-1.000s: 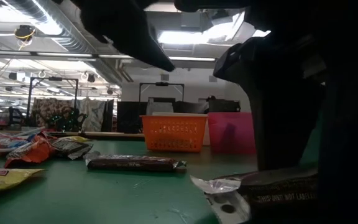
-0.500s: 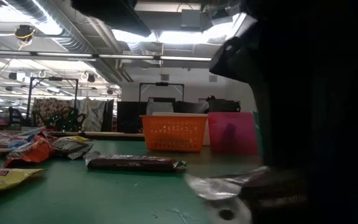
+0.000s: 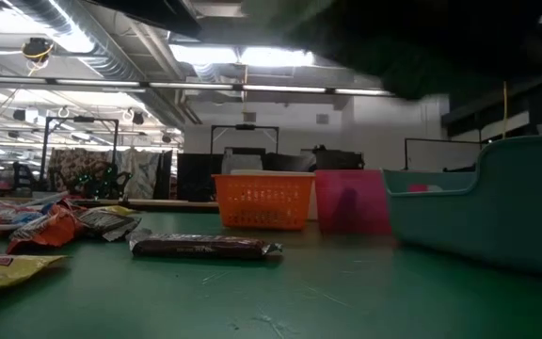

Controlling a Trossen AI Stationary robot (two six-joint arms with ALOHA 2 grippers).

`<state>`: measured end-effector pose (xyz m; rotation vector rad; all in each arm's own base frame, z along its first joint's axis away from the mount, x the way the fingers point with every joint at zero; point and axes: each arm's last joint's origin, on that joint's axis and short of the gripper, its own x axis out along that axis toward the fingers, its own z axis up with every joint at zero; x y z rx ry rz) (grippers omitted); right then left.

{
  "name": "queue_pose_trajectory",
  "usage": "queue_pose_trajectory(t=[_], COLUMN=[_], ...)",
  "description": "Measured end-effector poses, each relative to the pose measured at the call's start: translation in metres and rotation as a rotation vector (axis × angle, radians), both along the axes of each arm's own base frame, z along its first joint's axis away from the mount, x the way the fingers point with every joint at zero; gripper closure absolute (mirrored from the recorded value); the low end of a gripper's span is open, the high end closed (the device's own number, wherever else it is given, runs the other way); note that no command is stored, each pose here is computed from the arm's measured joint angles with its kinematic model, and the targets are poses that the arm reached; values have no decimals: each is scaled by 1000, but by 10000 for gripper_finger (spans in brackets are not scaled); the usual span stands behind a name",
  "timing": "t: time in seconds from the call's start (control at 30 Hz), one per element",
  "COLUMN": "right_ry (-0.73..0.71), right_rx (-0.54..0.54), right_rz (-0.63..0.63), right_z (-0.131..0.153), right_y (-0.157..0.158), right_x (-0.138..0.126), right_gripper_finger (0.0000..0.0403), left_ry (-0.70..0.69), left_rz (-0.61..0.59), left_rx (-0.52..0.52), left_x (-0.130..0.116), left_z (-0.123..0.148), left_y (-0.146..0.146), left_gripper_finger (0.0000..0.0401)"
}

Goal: Sort candy
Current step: Put the brown chocolate into the gray bin

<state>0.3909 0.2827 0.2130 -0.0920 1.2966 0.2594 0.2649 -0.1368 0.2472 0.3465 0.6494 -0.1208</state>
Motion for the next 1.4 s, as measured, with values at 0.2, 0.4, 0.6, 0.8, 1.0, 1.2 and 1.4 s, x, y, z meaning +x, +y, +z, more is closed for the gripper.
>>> queue_pose_trajectory(t=[0.2,0.4,0.6,0.8,1.0,1.2,1.4], right_ry=[58,133,124,59,54,122,266], right_rx=[-83,-215,-223,-219,-244,-299,-290], right_rz=[31,15,45,64,42,-157,-436], right_z=[35,54,68,93,108,106,82], right_y=[-9,-23,-28,-35,-52,-87,-116], right_x=[-11,-27,-33,-42,-65,-111,-155], right_gripper_finger=[312,312,311,311,311,311,311], left_ry=[1,0,-4,-5,-11,-21,-33], left_rz=[-18,-17,-17,-2,0,-1,-3], left_rx=[0,-1,-4,-24,-29,-35,-38], left_x=[-3,-2,-2,-2,-2,-1,0], left_z=[0,0,0,0,1,1,2], left_y=[-5,-5,-5,-5,-5,-6,-6], left_gripper_finger=[246,246,246,246,246,246,246])
